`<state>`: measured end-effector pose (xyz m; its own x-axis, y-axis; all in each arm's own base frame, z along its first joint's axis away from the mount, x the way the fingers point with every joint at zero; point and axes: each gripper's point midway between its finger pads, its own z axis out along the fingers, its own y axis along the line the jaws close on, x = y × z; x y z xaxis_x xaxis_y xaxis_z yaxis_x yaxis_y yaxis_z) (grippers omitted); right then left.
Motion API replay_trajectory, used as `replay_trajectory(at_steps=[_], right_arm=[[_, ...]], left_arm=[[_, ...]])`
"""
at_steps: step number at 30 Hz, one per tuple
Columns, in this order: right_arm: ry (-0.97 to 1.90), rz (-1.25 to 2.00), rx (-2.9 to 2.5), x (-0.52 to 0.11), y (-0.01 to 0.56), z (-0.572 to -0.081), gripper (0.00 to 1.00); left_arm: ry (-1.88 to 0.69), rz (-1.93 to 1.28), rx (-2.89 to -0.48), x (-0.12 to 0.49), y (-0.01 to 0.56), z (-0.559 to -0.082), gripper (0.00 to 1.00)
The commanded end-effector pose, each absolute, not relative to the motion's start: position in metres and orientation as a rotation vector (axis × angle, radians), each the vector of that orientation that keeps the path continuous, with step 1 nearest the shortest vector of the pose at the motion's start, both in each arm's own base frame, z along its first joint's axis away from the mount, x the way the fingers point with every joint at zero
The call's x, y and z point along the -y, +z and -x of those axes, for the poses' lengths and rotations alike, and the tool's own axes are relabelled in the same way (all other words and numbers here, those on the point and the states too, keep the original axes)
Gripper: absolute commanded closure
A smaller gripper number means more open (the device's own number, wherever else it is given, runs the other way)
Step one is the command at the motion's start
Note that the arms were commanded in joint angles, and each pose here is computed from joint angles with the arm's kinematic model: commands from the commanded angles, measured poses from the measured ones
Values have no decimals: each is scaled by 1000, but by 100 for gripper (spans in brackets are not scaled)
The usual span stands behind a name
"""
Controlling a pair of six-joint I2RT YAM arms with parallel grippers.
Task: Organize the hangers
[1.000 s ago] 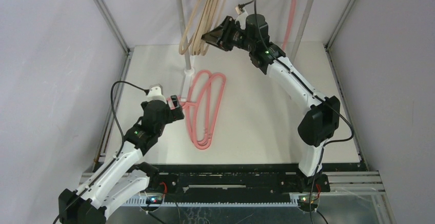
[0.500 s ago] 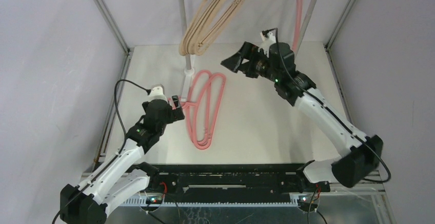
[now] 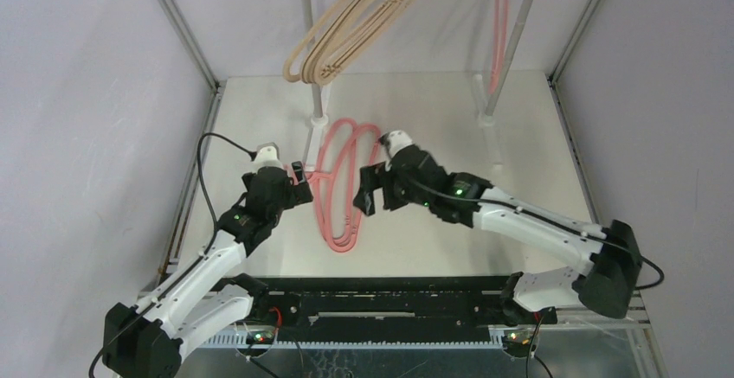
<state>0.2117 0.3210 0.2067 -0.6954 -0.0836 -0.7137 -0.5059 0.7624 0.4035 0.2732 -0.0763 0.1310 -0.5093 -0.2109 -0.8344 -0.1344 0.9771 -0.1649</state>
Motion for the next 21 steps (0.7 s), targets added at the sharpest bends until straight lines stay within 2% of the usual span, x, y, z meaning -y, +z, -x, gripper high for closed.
replay_trajectory(at_steps=[1,8,14,17,21], right_arm=[[640,540,-2258,-337,176,-210,0],[594,639,-2292,-383,142,-218,0],[564,674,-2303,-422,123,-236,1],[560,686,-2298,-438,119,-245,5],[512,687,-2320,-449,104,-256,15]], left_arm=[[-119,324,-2097,75,125,-273,1],[-105,461,-2133,47,104,-268,0],[-78,497,-2092,32,111,-263,1],[-62,511,-2077,26,112,-261,1],[-57,520,-2067,22,111,-259,0]])
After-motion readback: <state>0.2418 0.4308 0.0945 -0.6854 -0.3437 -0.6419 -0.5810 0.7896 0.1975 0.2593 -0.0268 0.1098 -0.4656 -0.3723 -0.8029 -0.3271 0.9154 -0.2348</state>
